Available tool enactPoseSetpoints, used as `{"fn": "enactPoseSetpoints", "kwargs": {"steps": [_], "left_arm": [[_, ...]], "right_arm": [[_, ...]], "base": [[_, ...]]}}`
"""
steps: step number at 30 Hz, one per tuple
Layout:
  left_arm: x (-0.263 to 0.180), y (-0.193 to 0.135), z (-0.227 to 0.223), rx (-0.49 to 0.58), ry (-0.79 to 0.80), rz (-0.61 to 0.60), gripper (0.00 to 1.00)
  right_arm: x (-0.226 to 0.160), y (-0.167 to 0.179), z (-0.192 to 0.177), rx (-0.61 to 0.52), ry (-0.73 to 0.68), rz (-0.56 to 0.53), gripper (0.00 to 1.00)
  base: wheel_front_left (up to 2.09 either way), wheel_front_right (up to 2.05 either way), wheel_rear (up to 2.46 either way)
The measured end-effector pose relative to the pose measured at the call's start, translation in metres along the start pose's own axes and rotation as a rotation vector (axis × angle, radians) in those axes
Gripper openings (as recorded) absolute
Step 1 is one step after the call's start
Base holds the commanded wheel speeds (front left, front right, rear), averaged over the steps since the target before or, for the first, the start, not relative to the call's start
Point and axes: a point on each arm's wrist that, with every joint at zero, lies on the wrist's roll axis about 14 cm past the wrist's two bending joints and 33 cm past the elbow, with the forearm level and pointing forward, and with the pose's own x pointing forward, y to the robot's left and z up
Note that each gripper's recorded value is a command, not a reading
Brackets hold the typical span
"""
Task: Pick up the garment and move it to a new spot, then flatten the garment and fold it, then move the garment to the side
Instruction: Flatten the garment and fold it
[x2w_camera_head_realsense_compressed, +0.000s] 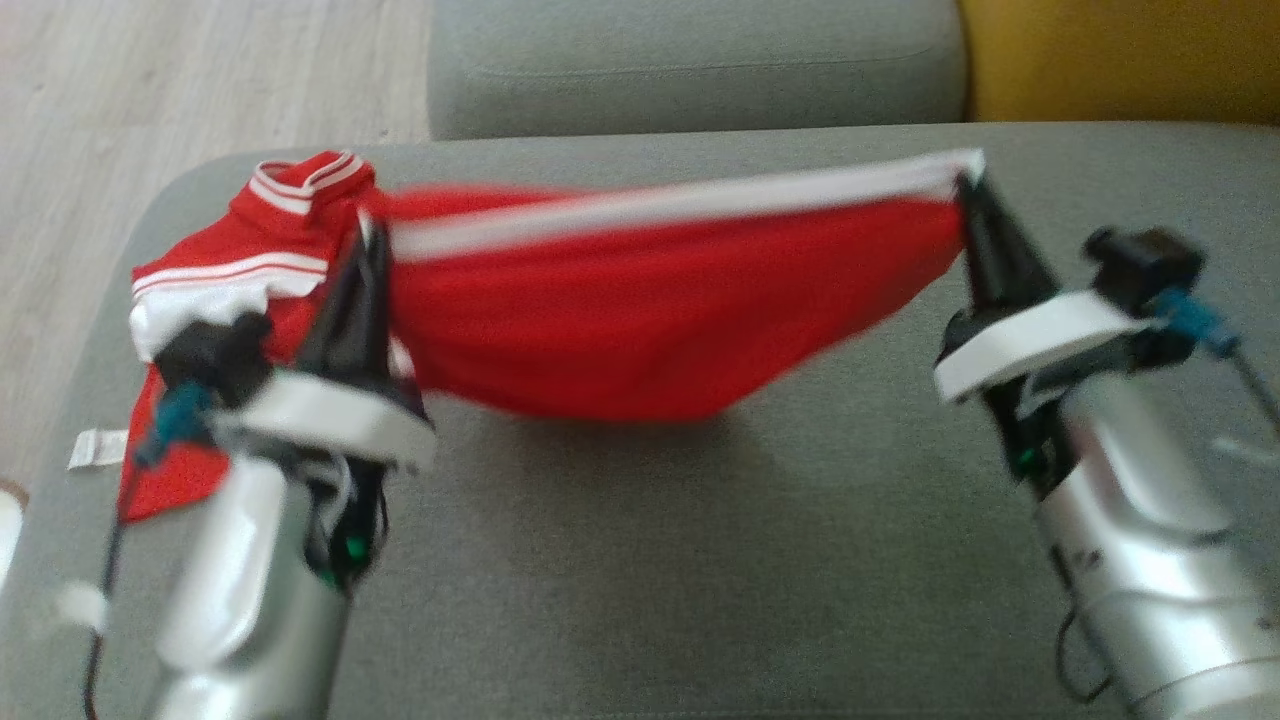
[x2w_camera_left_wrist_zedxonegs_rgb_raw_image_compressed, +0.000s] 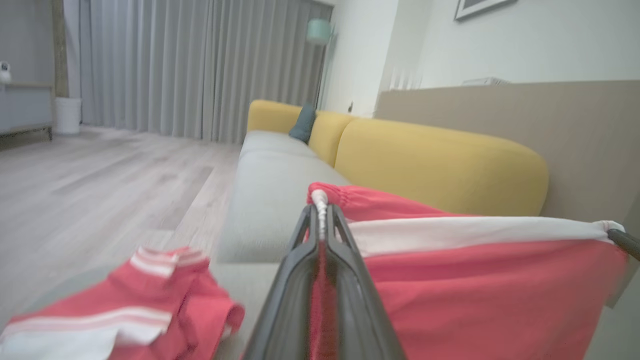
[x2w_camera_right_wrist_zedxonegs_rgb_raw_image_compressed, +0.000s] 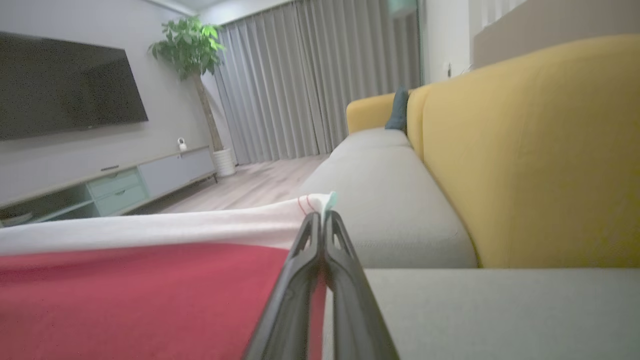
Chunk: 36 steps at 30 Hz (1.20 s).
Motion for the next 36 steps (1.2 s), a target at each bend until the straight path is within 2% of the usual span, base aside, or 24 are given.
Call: {"fn": "enactPoseSetpoints", "kwargs": {"steps": [4, 5, 8, 11, 16, 21, 26, 30, 33, 36], "left_arm": [[0.038, -0.017, 0.044, 0.053, -0.074, -0.089, 0.00], [0.038, -0.017, 0.044, 0.053, -0.074, -0.089, 0.00], [0.069, -0.024, 0.062, 0.053, -0.084, -0.126, 0.00], [0.100, -0.026, 0.067, 0.115, -0.075, -0.152, 0.00], [0.153, -0.018, 0.044, 0.117, -0.032, -0.127, 0.00], [0.205, -0.025, 0.056, 0.160, -0.173, -0.140, 0.00], [0.233, -0.048, 0.050, 0.061, -0.217, -0.170, 0.00], [0.223, -0.046, 0.005, 0.004, -0.126, -0.158, 0.00], [0.192, -0.034, -0.043, -0.028, -0.012, -0.119, 0.00], [0.140, -0.026, -0.100, -0.065, 0.146, -0.074, 0.00]], "right_arm": [[0.010, -0.016, 0.055, -0.086, -0.111, 0.016, 0.00], [0.010, -0.016, 0.055, -0.086, -0.111, 0.016, 0.00], [0.031, -0.022, 0.092, -0.159, -0.157, 0.039, 0.00], [0.058, -0.026, 0.117, -0.245, -0.176, 0.059, 0.00], [0.104, -0.035, 0.133, -0.334, -0.218, 0.056, 0.00], [0.138, -0.059, 0.153, -0.368, -0.314, -0.013, 0.00], [0.144, -0.092, 0.170, -0.388, -0.374, -0.100, 0.00], [0.133, -0.098, 0.148, -0.387, -0.347, -0.106, 0.00], [0.111, -0.099, 0.097, -0.326, -0.243, -0.101, 0.00], [0.074, -0.100, 0.035, -0.237, -0.112, -0.114, 0.00]], "base": [[0.00, 0.00, 0.00], [0.00, 0.00, 0.00], [0.00, 0.00, 0.00], [0.00, 0.00, 0.00], [0.00, 0.00, 0.00], [0.00, 0.00, 0.00], [0.00, 0.00, 0.00], [0.00, 0.00, 0.00], [0.00, 0.00, 0.00], [0.00, 0.00, 0.00]]}}
